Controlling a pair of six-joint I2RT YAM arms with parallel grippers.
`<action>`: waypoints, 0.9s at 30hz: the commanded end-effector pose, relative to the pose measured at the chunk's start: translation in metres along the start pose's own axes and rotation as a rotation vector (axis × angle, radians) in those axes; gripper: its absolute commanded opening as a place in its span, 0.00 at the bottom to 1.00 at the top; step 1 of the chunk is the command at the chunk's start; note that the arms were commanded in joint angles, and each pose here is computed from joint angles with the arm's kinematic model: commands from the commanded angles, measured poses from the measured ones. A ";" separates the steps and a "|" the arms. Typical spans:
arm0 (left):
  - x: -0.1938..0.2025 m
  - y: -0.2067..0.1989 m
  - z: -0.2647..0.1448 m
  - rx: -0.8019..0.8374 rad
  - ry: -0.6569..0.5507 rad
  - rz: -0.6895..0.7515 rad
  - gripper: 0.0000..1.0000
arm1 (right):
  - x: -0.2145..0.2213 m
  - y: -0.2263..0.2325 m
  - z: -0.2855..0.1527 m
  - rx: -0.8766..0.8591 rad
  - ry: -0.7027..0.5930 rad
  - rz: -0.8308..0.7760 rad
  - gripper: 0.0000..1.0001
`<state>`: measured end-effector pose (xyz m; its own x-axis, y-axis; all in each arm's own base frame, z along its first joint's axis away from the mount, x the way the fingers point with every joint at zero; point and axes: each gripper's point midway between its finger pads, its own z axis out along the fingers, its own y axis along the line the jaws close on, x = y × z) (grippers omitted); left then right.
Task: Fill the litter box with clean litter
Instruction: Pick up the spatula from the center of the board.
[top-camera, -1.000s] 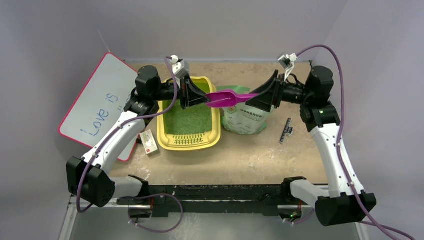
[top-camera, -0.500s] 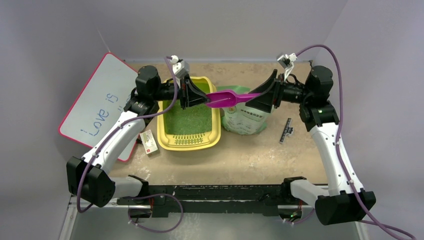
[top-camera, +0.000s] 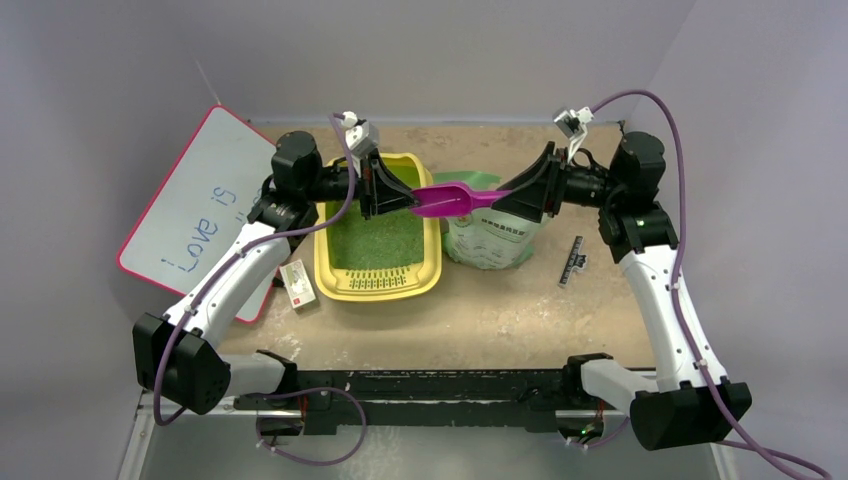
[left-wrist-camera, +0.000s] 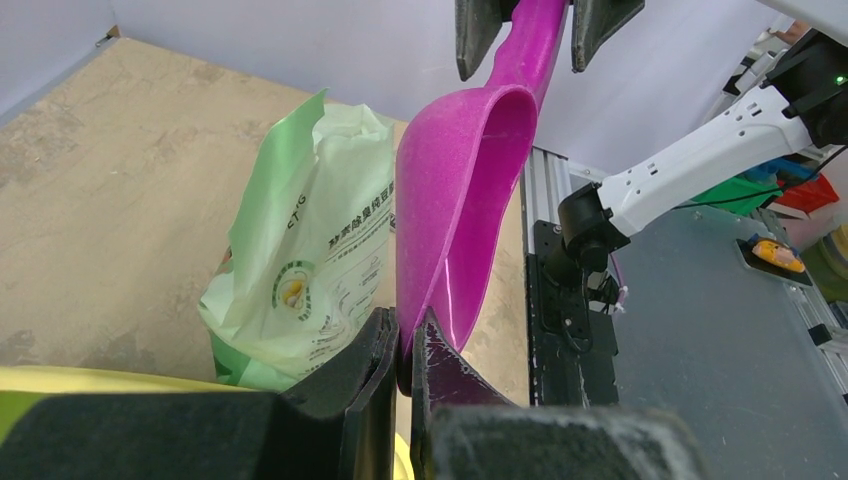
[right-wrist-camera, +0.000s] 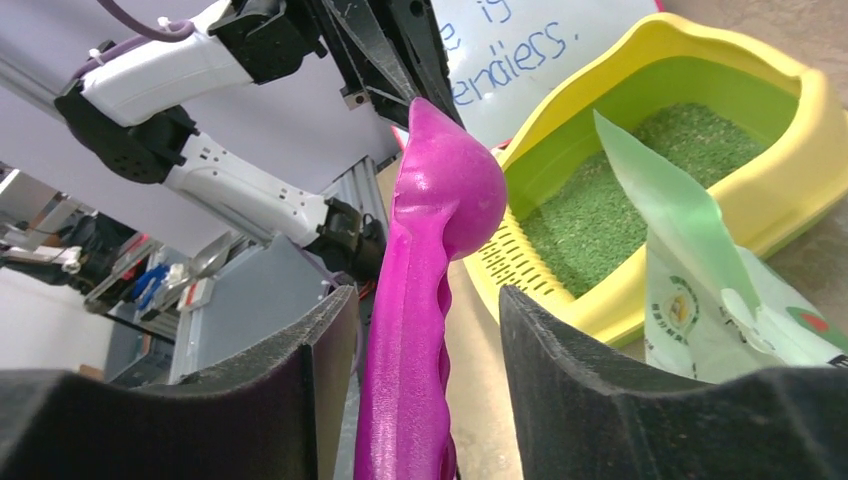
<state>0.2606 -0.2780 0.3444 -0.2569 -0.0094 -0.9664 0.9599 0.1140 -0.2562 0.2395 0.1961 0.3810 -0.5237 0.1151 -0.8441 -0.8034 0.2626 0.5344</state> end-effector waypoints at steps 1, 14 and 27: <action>-0.009 -0.011 0.001 0.049 -0.011 0.071 0.00 | -0.003 0.018 -0.002 -0.075 0.018 -0.066 0.53; -0.004 -0.009 0.001 0.047 0.019 0.072 0.00 | -0.003 0.022 -0.003 -0.096 0.022 -0.068 0.34; -0.015 -0.009 0.001 0.030 -0.025 0.085 0.00 | 0.009 0.016 -0.004 -0.061 0.040 -0.023 0.69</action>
<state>0.2597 -0.2767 0.3314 -0.2645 0.0288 -0.9640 0.9588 0.1152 -0.2596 0.2259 0.1975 0.3763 -0.5527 0.0760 -0.8299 -0.8052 0.2081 0.5553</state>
